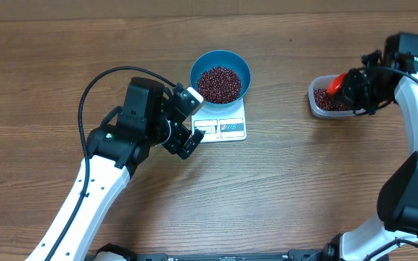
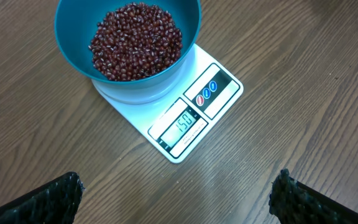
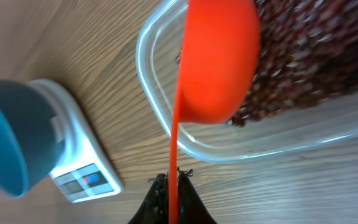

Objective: Scoop item into bowl and weigh 150g on scale
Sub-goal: 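Lower the red scoop into the tub and release it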

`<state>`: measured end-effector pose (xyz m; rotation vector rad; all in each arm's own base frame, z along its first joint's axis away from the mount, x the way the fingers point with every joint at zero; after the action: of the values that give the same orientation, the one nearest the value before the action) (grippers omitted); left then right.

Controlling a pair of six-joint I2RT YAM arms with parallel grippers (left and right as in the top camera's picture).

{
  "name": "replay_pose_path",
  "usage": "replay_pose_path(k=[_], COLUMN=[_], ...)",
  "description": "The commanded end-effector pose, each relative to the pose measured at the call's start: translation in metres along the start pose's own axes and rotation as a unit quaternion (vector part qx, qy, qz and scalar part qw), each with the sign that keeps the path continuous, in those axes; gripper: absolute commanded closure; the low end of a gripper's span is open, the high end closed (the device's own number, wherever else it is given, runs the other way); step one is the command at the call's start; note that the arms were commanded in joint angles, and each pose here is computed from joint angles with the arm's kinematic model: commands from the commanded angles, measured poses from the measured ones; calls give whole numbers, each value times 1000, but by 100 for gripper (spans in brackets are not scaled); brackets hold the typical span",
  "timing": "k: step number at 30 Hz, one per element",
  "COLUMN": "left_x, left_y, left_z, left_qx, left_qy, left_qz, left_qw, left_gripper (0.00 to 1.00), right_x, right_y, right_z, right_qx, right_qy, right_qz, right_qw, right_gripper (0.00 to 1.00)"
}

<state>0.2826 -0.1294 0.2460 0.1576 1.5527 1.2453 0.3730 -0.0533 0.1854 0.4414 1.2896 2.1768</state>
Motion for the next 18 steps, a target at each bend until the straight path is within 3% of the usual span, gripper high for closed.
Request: replay_pose_path(k=[1, 4, 8, 11, 18], left_x=[0, 0, 0, 0, 0], left_y=[-2, -2, -2, -2, -2], left_z=[-2, -2, -2, -2, -2], left_qx=[3, 3, 3, 3, 3], left_qy=[3, 3, 3, 3, 2], left_qz=[1, 1, 1, 1, 1], left_qw=[1000, 1000, 1000, 1000, 1000], left_gripper=[1, 0, 0, 1, 0], right_x=[6, 6, 7, 8, 5], right_y=[0, -3, -3, -2, 36], right_z=[-1, -8, -10, -11, -14], right_qx=[-106, -133, -133, -133, -130], right_qy=[-20, -30, -36, -41, -54], right_qz=[34, 41, 46, 51, 40], right_qw=[994, 990, 989, 989, 989], right_gripper=[92, 81, 46, 30, 15])
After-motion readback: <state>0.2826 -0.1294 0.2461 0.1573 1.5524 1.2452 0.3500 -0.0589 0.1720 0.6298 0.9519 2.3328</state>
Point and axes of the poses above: each gripper's point midway between its finger pads, its own y axis back along the fingers, its own z axis along the line the jaws close on, x = y × z, the point moved 7 cm from there along y, back along the fingers, and after that the axes turned 10 degrees about -y, right-handed, at the moved point
